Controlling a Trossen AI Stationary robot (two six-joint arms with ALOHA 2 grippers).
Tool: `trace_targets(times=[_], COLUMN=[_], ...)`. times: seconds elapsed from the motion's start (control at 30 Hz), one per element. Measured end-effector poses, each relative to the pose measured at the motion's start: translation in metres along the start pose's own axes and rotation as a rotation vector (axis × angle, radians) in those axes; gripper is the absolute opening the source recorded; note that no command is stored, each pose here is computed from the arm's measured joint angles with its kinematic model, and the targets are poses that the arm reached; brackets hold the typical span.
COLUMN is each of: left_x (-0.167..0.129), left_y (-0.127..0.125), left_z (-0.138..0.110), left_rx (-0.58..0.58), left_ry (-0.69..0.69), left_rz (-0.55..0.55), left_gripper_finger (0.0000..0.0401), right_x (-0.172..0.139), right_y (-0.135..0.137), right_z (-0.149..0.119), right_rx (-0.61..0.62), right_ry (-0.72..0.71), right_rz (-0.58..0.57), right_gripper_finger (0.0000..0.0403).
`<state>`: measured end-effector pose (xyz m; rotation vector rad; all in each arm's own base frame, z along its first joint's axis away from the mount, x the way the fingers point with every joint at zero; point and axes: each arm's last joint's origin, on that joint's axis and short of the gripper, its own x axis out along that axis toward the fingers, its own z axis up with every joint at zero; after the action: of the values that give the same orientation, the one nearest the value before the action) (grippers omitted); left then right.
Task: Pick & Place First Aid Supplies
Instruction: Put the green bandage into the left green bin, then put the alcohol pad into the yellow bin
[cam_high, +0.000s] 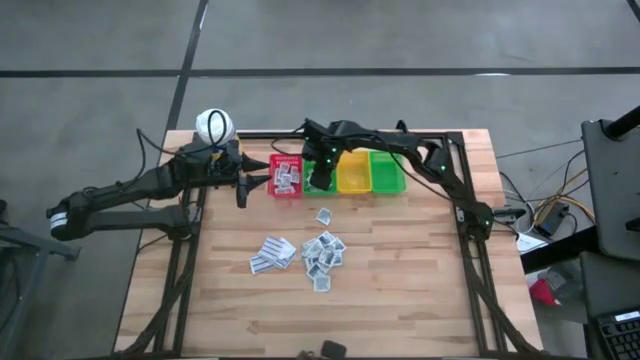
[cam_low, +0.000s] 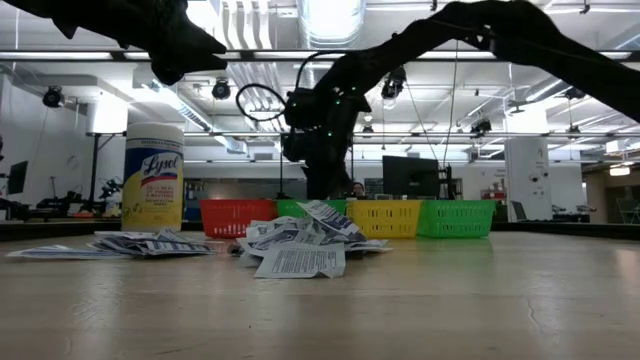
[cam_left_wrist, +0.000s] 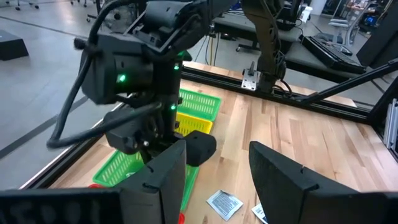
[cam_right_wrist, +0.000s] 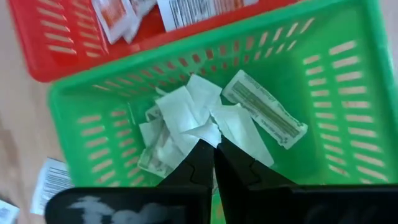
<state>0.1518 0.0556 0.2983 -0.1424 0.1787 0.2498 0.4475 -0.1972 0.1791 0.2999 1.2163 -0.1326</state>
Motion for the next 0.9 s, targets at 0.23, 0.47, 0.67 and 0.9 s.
trace_targets(times=[0.23,0.47,0.67,0.9], left_x=[0.0,0.0,0.0,0.0], left_y=[0.0,0.0,0.0,0.0], left_z=[0.0,0.0,0.0,0.0], left_rx=[0.004,0.012,0.013,0.013], left_ry=[0.001,0.001,0.001,0.001], left_rz=[0.0,0.0,0.001,0.0], left_gripper_finger=[0.0175,0.0175,0.0175,0.0175], right_x=[-0.005,-0.009,-0.016,-0.039], right_y=[0.0,-0.001,0.0,0.009], right_z=[0.008,0.009,0.011,0.009], right_rx=[-0.034,-0.031,-0.03,-0.039], right_ry=[-0.017,-0.024,-0.02,0.054], right_rz=[0.001,-0.005,-0.026,-0.011], right_gripper_finger=[0.0043,0.0104,0.0144,0.0156])
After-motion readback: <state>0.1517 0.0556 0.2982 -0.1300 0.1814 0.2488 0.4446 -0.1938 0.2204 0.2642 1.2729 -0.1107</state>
